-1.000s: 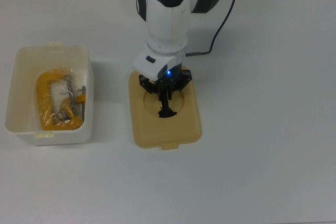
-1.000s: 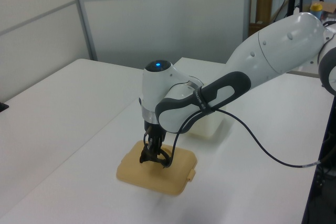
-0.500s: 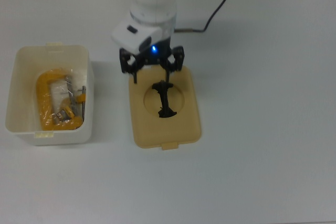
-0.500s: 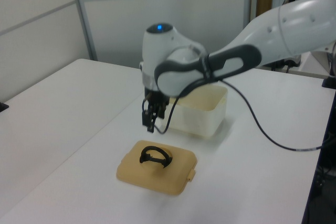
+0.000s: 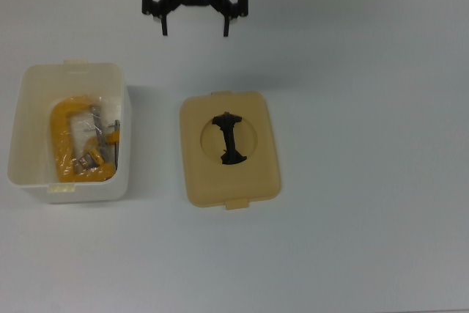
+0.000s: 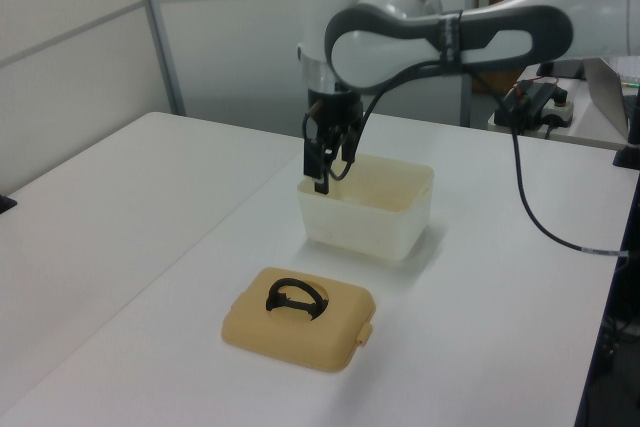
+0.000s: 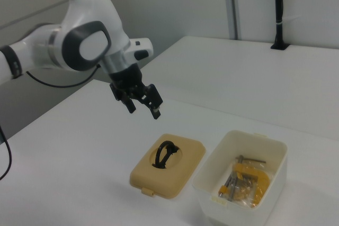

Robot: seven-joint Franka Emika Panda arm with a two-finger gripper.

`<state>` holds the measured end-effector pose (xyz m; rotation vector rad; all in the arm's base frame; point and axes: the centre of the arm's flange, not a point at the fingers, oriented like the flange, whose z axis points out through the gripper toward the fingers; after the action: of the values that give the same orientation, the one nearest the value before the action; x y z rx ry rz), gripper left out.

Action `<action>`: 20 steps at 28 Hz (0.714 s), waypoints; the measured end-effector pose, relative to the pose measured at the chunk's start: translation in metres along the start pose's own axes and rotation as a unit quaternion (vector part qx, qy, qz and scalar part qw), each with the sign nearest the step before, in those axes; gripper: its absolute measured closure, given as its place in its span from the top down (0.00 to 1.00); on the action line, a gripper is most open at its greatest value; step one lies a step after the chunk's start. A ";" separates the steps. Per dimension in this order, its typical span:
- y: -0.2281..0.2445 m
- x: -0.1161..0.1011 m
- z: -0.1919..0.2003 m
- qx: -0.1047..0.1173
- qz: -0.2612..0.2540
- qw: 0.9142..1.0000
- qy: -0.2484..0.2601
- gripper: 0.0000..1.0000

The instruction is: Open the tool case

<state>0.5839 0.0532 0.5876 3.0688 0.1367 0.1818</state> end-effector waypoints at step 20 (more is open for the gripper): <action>0.016 -0.025 -0.043 0.000 -0.018 0.999 -0.037 1.00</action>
<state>0.5550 0.0371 0.6288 3.0645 0.1880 0.0677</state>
